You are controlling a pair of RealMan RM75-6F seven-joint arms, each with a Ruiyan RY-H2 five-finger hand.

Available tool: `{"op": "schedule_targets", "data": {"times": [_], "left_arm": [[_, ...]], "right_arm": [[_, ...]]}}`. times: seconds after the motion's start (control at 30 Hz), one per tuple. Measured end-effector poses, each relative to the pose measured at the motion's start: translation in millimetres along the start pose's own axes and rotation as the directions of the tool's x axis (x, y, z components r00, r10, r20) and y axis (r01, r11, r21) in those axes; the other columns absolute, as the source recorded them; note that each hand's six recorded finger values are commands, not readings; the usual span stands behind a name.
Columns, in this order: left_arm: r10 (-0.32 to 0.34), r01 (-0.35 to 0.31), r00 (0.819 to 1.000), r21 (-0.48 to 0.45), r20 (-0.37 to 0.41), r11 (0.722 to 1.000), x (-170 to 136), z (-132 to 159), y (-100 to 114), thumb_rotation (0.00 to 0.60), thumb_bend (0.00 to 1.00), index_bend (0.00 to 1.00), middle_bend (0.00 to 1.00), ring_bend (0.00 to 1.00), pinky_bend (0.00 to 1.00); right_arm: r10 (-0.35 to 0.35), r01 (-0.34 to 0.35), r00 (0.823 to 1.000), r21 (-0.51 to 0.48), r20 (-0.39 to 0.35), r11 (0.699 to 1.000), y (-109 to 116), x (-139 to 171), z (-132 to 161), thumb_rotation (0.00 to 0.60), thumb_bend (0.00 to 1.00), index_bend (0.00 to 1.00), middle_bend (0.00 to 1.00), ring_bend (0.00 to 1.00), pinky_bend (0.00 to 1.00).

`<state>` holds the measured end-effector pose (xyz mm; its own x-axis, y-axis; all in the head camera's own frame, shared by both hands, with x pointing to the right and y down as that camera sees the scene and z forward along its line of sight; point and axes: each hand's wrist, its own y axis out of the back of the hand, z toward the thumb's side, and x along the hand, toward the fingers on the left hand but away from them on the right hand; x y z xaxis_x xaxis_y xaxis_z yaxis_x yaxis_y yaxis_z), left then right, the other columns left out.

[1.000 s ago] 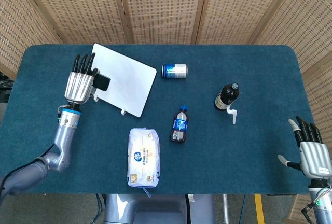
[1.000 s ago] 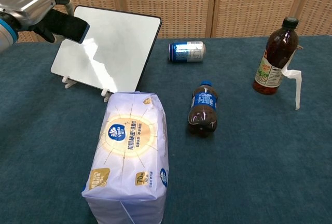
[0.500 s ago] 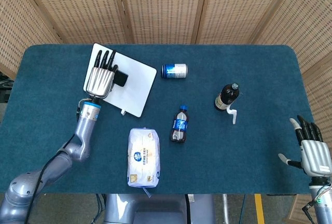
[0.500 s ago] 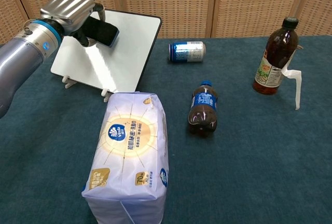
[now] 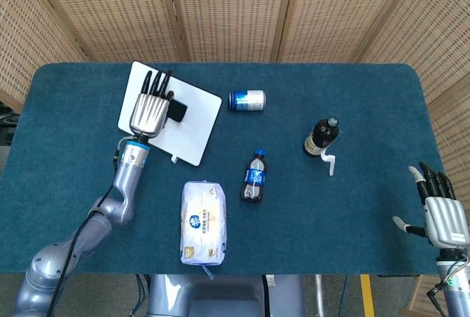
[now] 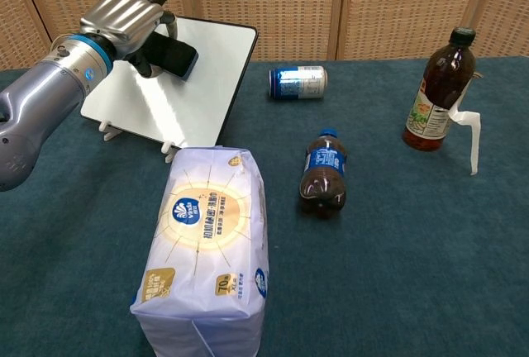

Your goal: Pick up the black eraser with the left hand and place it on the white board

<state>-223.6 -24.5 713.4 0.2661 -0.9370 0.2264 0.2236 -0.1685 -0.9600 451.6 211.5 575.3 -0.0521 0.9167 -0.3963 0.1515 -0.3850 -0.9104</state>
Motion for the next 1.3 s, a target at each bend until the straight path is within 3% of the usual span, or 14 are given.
{"op": "schedule_targets", "data": {"times": [0.6,0.7,0.87,1.03,1.17,1.3], "left_arm": [[-0.011,0.011,1.0,0.017,0.007,1.0,2,-2,-5,0.6,0.24,0.51,0.0,0.0,0.0],[-0.003,0.003,1.0,0.017,0.008,1.0,2,-3,-3,0.6,0.22,0.42,0.0,0.0,0.0],[0.026,-0.025,0.999,-0.019,0.023,0.999,1,-4,3,0.6,0.1,0.09,0.0,0.0,0.0],[0.046,-0.043,0.998,-0.066,0.043,0.997,-5,-5,8,0.6,0.0,0.0,0.0,0.0,0.0],[0.053,-0.047,0.996,-0.093,0.065,0.995,-13,-7,12,0.6,0.0,0.0,0.0,0.0,0.0],[0.075,-0.066,0.993,-0.106,0.087,0.992,-24,-13,20,0.6,0.0,0.0,0.0,0.0,0.0]], "right_arm": [[-0.024,0.024,1.0,-0.001,0.001,1.0,2,-1,0,0.6,0.0,0.0,0.0,0.0,0.0],[-0.028,0.028,1.0,-0.002,-0.002,1.0,3,0,1,0.6,0.0,0.0,0.0,0.0,0.0],[-0.029,0.029,1.0,-0.003,-0.004,1.0,3,0,1,0.6,0.0,0.0,0.0,0.0,0.0],[-0.03,0.03,1.0,-0.008,-0.001,1.0,-2,6,-1,0.6,0.0,0.0,0.0,0.0,0.0],[-0.088,0.088,0.996,0.004,0.001,0.996,4,7,-6,0.6,0.0,0.0,0.0,0.0,0.0],[-0.068,0.068,0.998,-0.016,-0.011,0.998,6,3,1,0.6,0.0,0.0,0.0,0.0,0.0]]}}
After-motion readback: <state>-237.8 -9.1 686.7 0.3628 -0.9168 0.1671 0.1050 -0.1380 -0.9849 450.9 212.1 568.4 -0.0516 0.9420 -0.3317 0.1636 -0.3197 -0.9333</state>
